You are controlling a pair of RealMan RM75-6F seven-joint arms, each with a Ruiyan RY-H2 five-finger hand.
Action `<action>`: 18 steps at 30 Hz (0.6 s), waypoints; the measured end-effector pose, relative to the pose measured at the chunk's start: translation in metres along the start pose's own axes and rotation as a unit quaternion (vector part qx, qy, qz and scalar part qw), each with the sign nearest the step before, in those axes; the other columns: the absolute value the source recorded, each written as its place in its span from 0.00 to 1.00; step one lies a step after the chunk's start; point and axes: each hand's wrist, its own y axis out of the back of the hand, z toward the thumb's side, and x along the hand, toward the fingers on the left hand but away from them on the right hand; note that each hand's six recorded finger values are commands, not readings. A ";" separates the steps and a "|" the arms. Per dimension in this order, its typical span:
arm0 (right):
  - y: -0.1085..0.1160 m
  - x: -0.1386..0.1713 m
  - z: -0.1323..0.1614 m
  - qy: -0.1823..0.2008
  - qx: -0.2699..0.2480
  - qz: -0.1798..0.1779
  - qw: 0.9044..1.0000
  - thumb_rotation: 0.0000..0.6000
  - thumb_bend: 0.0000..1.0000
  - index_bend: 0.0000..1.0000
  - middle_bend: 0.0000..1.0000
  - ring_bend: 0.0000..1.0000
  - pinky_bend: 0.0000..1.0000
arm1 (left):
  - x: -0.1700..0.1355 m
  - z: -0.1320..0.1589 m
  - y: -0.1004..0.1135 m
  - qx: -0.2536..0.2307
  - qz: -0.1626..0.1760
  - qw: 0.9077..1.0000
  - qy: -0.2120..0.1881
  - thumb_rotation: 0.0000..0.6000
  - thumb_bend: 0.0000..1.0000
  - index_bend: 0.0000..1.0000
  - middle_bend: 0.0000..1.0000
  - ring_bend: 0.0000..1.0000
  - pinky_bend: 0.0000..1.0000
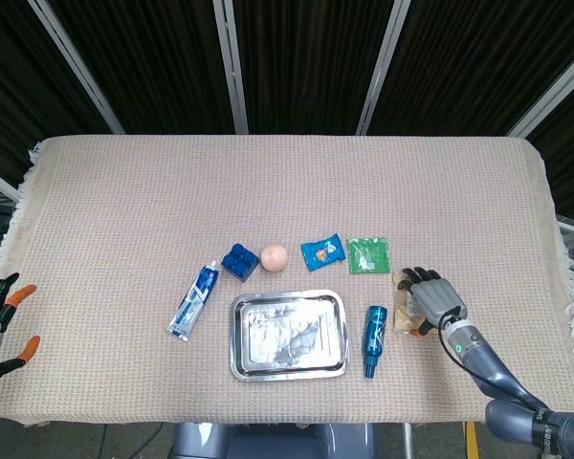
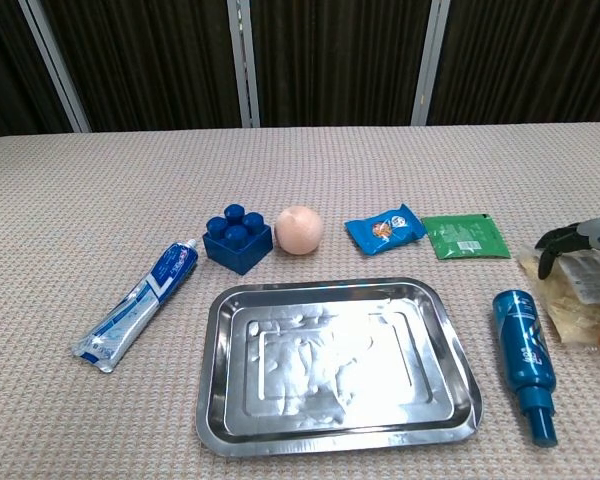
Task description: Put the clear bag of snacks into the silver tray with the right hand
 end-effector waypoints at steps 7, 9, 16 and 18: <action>0.002 -0.003 0.001 -0.004 0.018 -0.008 1.000 1.00 0.00 0.50 0.30 0.26 0.44 | 0.000 0.000 0.000 -0.001 0.000 1.000 -0.002 1.00 0.34 0.15 0.00 0.00 0.00; 0.005 -0.002 0.002 -0.004 0.019 -0.013 1.000 1.00 0.00 0.51 0.32 0.28 0.47 | 0.000 0.000 -0.001 -0.002 0.000 1.000 -0.001 1.00 0.34 0.15 0.00 0.00 0.00; 0.022 0.006 0.006 0.009 0.017 -0.039 0.999 1.00 0.00 0.53 0.34 0.32 0.50 | 0.000 -0.001 -0.001 -0.003 0.001 1.000 -0.001 1.00 0.33 0.15 0.00 0.00 0.00; 0.029 0.010 0.010 0.017 0.014 -0.049 0.999 1.00 0.00 0.53 0.34 0.32 0.50 | 0.000 -0.001 -0.001 -0.002 0.000 1.000 -0.001 1.00 0.34 0.15 0.00 0.00 0.00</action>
